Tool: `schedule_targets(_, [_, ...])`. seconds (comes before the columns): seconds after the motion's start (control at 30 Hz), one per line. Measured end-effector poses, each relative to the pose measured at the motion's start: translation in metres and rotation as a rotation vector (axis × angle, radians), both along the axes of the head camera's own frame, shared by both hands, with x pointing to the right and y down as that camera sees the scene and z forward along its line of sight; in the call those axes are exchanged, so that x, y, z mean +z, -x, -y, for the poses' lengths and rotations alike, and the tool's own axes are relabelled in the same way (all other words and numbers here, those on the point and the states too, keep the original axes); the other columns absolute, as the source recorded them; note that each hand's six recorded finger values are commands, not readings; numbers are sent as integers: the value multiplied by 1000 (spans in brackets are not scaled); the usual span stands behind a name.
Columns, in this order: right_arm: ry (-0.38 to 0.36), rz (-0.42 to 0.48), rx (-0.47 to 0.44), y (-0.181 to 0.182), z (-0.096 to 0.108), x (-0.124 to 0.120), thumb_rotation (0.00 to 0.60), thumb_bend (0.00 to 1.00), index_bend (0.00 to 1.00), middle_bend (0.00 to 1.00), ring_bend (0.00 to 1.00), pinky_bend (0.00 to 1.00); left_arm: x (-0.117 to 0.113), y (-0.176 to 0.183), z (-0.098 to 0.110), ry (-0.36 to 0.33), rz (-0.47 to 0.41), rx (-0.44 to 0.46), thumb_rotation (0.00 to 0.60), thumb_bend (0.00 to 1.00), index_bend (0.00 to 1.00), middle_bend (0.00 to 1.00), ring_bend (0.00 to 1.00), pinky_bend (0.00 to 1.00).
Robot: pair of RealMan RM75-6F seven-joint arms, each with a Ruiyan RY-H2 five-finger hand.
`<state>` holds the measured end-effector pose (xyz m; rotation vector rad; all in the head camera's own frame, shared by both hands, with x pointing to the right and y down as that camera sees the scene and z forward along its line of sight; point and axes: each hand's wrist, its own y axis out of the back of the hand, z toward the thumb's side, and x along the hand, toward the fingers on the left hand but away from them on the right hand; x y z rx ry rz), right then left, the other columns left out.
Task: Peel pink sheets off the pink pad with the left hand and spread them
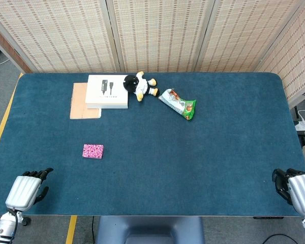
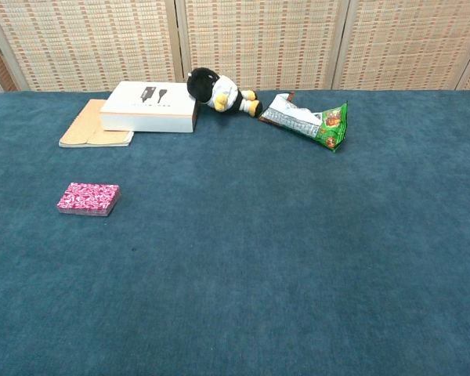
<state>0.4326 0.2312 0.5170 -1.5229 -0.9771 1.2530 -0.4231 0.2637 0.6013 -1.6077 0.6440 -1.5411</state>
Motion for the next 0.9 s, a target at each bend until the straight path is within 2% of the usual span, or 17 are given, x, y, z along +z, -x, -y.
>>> schedule_targets(0.3, [50, -7, -26, 4, -3, 9, 600, 445, 955, 863, 729, 871, -1, 0, -1, -7, 0, 1, 600, 382, 176, 414, 442, 481])
schedule_targets(0.53, [53, -1, -31, 6, -2, 11, 600, 445, 955, 863, 729, 871, 0, -4, 1, -28, -22, 15, 600, 374, 81, 293, 347, 440])
schedule_targets(0.63, [52, 1, -26, 6, -1, 11, 600, 445, 955, 863, 729, 872, 3, -4, 3, -21, -34, 18, 600, 370, 44, 286, 333, 427])
schedule_targets(0.73, [41, 8, -25, 6, -1, 8, 600, 445, 955, 863, 729, 872, 5, -5, 8, -4, -44, 18, 600, 369, 54, 380, 415, 440])
schedule_targets(0.9, [35, 19, -32, 6, -3, 6, 600, 446, 955, 863, 729, 871, 6, -12, 24, 19, -64, 15, 600, 371, 65, 601, 636, 599])
